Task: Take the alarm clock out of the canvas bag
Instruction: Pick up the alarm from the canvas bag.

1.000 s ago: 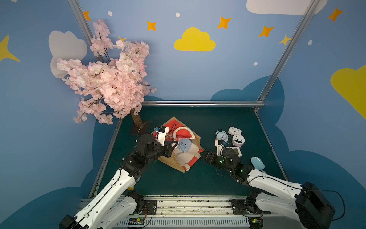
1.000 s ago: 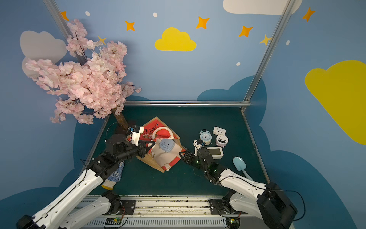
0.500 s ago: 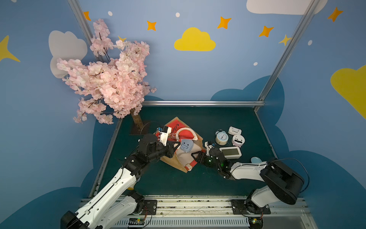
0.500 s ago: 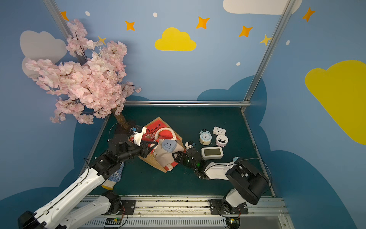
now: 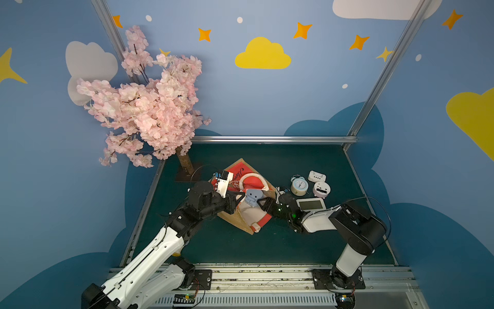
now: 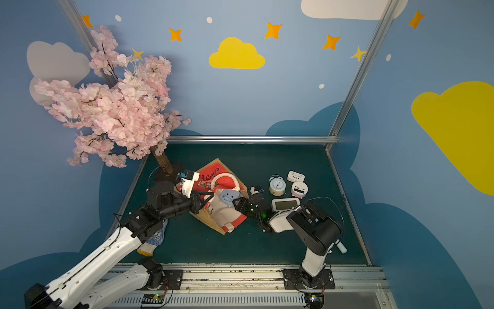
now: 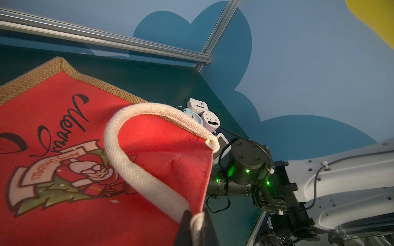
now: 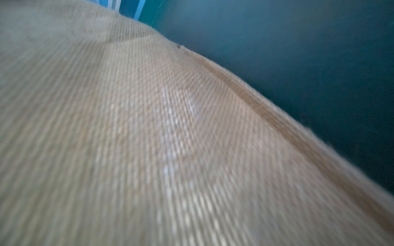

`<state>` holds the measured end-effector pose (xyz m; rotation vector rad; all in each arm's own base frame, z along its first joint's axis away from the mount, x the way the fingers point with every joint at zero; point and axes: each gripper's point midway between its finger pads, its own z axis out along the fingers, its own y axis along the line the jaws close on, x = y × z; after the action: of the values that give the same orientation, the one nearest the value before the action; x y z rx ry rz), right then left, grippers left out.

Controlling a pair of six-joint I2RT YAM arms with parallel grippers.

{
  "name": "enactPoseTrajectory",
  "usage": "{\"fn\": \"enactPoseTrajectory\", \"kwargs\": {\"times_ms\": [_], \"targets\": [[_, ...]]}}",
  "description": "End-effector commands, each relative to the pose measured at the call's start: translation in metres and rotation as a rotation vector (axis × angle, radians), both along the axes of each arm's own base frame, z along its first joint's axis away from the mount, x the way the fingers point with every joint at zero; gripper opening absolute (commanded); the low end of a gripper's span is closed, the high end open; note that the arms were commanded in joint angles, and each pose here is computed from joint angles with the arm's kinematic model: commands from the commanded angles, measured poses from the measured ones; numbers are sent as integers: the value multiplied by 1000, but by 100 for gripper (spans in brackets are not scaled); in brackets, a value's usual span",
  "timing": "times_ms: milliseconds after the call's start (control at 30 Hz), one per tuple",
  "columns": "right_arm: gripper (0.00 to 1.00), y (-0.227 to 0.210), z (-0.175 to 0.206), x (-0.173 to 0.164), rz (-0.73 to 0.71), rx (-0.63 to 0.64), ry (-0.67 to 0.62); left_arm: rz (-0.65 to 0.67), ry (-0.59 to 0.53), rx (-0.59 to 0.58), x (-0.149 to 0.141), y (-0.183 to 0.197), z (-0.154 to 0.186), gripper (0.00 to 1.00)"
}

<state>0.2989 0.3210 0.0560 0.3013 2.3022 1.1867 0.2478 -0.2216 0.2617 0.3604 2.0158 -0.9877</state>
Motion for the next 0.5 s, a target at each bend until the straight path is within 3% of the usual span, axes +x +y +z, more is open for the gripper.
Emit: {"fn": "enactPoseTrajectory", "kwargs": {"times_ms": [0, 467], "targets": [[64, 7, 3, 11, -17, 42, 1, -59, -135, -83, -2, -12, 42, 8], [63, 12, -21, 25, -67, 108, 65, -62, -143, -84, -3, -12, 43, 8]]}}
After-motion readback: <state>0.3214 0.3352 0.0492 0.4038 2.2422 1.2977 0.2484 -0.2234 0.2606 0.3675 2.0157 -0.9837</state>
